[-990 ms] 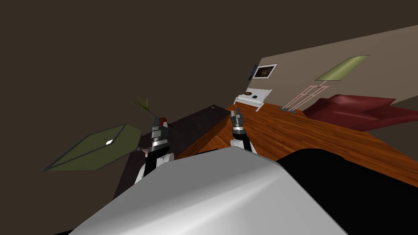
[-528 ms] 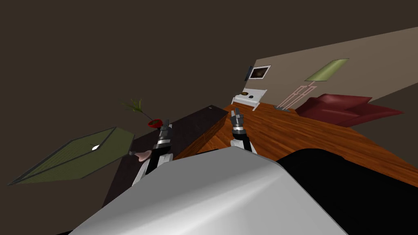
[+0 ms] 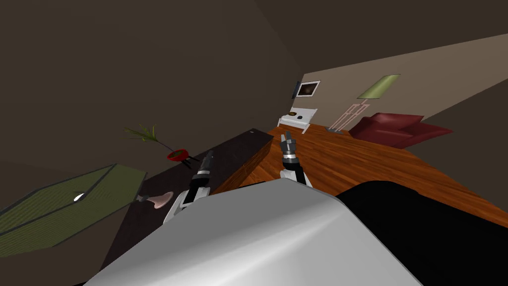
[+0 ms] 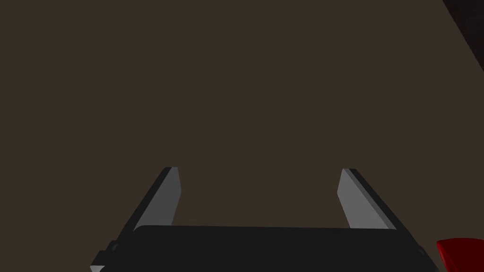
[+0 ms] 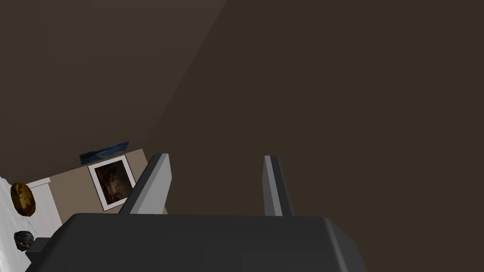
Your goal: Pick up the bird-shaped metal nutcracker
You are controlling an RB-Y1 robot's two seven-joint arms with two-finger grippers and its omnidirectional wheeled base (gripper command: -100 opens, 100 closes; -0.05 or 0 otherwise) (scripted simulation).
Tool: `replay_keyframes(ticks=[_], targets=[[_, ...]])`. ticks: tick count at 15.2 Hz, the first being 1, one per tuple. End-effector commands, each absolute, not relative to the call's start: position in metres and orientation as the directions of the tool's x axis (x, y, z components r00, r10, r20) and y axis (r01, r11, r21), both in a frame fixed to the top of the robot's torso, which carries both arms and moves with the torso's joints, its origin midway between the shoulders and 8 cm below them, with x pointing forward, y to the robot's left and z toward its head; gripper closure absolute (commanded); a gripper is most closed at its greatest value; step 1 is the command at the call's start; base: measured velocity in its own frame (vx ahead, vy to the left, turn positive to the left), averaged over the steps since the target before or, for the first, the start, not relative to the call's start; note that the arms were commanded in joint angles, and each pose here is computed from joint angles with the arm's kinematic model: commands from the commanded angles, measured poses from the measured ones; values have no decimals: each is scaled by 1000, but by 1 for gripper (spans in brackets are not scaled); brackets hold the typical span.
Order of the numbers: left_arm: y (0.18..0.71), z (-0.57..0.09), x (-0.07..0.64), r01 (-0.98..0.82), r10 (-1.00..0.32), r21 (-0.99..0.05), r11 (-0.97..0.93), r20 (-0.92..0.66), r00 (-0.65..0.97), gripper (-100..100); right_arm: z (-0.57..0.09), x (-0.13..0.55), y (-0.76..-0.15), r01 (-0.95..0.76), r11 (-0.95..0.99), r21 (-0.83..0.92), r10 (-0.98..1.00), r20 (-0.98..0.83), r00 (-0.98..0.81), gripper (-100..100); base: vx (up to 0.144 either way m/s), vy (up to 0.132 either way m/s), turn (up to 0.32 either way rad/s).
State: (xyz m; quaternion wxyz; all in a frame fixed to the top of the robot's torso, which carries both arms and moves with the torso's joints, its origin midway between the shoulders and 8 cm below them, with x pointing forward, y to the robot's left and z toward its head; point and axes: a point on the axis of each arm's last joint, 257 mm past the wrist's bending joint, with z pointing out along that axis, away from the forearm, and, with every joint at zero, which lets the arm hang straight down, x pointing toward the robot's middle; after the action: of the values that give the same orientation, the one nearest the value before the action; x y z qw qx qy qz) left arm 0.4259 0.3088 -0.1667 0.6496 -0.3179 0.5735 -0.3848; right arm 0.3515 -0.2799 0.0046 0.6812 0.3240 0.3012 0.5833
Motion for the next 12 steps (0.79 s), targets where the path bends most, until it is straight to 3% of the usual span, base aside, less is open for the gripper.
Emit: replay_keyframes(ticks=[1, 12], targets=[[319, -193, 431, 64, -847, -845, 532, -531, 20, -100, 5, 351, -280, -599, 110, 793, 990, -33, 138, 0, 46, -72, -87], [362, -290, 437, -190, -779, -758, 623, -623, -71, -100, 5, 351, -280, -599, 110, 793, 990, -33, 138, 0, 54, -60, -99]])
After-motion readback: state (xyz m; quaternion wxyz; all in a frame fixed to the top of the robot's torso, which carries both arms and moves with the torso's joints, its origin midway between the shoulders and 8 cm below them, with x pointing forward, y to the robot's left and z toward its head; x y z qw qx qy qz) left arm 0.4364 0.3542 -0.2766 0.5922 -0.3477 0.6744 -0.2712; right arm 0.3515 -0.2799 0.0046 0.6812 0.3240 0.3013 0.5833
